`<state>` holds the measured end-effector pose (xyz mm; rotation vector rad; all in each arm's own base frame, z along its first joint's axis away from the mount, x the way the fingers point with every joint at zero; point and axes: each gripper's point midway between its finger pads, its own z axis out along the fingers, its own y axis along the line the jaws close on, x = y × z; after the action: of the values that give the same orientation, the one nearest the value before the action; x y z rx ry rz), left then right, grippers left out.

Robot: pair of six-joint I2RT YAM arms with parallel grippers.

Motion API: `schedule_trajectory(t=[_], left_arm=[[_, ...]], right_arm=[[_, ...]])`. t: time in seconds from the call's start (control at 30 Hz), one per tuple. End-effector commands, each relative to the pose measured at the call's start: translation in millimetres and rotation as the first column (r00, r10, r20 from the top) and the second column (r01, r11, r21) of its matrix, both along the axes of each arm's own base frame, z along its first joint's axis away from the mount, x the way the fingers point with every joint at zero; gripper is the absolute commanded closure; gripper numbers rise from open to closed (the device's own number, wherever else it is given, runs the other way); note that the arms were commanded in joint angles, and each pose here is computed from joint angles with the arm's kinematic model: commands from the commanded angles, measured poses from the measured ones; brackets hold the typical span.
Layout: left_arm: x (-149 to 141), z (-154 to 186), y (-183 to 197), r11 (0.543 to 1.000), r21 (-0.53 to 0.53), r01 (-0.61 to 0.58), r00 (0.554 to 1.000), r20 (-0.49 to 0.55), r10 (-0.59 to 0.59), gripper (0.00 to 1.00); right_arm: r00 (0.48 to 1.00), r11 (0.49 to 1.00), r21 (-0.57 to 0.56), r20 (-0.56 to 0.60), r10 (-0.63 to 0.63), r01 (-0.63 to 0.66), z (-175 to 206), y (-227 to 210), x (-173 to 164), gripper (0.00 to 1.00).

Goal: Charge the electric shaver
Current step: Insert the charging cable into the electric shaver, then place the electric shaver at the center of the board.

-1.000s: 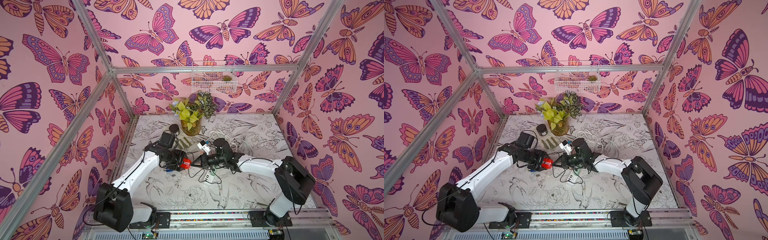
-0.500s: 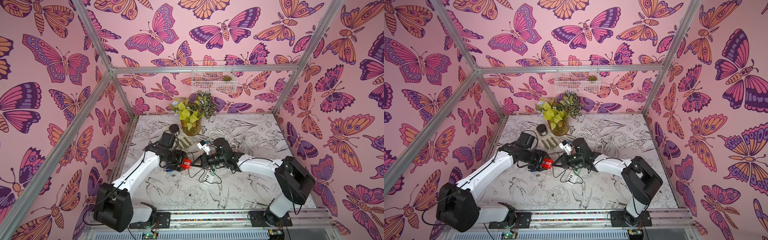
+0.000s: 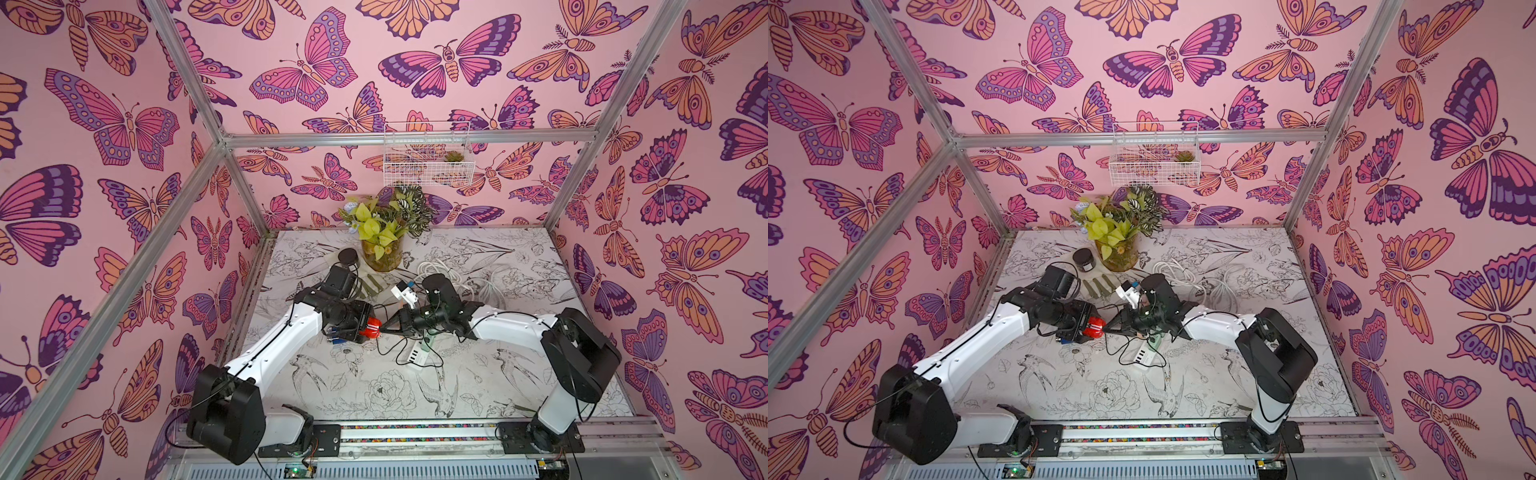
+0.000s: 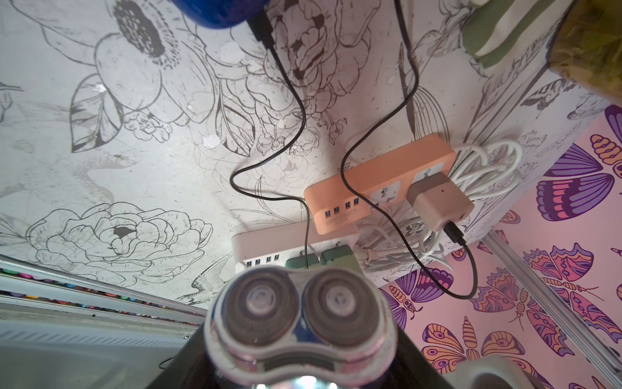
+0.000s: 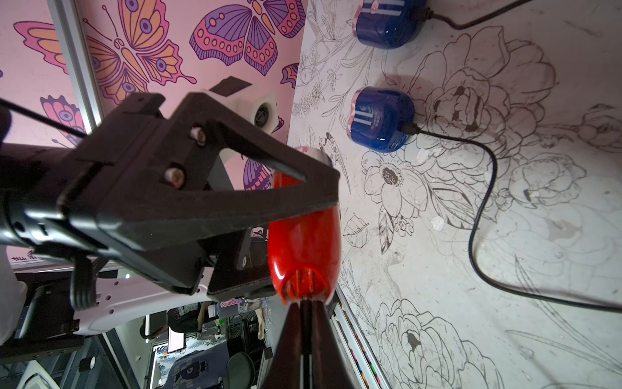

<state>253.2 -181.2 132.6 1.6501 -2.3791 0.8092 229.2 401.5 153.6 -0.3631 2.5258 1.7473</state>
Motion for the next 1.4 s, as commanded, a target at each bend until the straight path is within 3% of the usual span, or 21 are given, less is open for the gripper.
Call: schedule_trajectory(t=[0.0,0.2,0.4,0.57,0.73,0.87,1.0,1.17,1.37], left_arm=[[-16.9,36.7,-53.2,0.954,-0.271,0.127,0.992,0.03,-0.123,1.0],[-17.2,24.1,-42.1,0.966,-0.25,0.073,0.997,0.009,-0.073,1.0],[-10.9,15.6,-14.4,0.979,-0.202,-0.034,0.999,0.033,0.041,1.0],[-4.5,16.4,-5.4,0.98,-0.185,-0.071,0.996,0.047,0.081,1.0],[-11.0,12.5,2.7,0.985,-0.146,-0.087,0.995,0.032,0.093,1.0],[-25.6,3.2,25.9,0.993,-0.015,-0.113,0.993,0.012,0.113,1.0],[-41.6,-24.1,46.9,0.984,0.095,-0.153,0.987,-0.036,0.157,1.0],[-54.0,-62.3,64.7,0.966,0.212,-0.15,0.981,-0.093,0.172,1.0],[-55.8,-95.6,66.4,0.959,0.235,-0.158,0.975,-0.12,0.19,1.0]], right_arm=[[0.997,0.998,0.056,0.083,0.004,-0.008,18.4,21.3,4.2,1.0],[0.996,0.999,0.045,0.085,-0.01,0.006,22.8,16.0,3.9,1.0],[0.996,0.997,0.02,0.046,-0.075,0.074,34.8,-8.4,8.5,0.56],[0.986,0.986,0.011,0.038,-0.165,0.165,51.1,-45.7,16.6,0.42],[0.97,0.971,-0.043,0.064,-0.233,0.236,64.9,-80.0,25.6,0.41],[0.936,0.933,-0.152,0.19,-0.296,0.326,78.6,-110.0,32.3,0.43],[0.907,0.907,-0.18,0.267,-0.327,0.38,94.0,-127.2,30.6,0.43],[0.899,0.898,-0.179,0.266,-0.349,0.401,96.9,-134.8,24.2,0.43],[0.897,0.895,-0.18,0.262,-0.356,0.408,94.0,-138.5,20.2,0.43]])
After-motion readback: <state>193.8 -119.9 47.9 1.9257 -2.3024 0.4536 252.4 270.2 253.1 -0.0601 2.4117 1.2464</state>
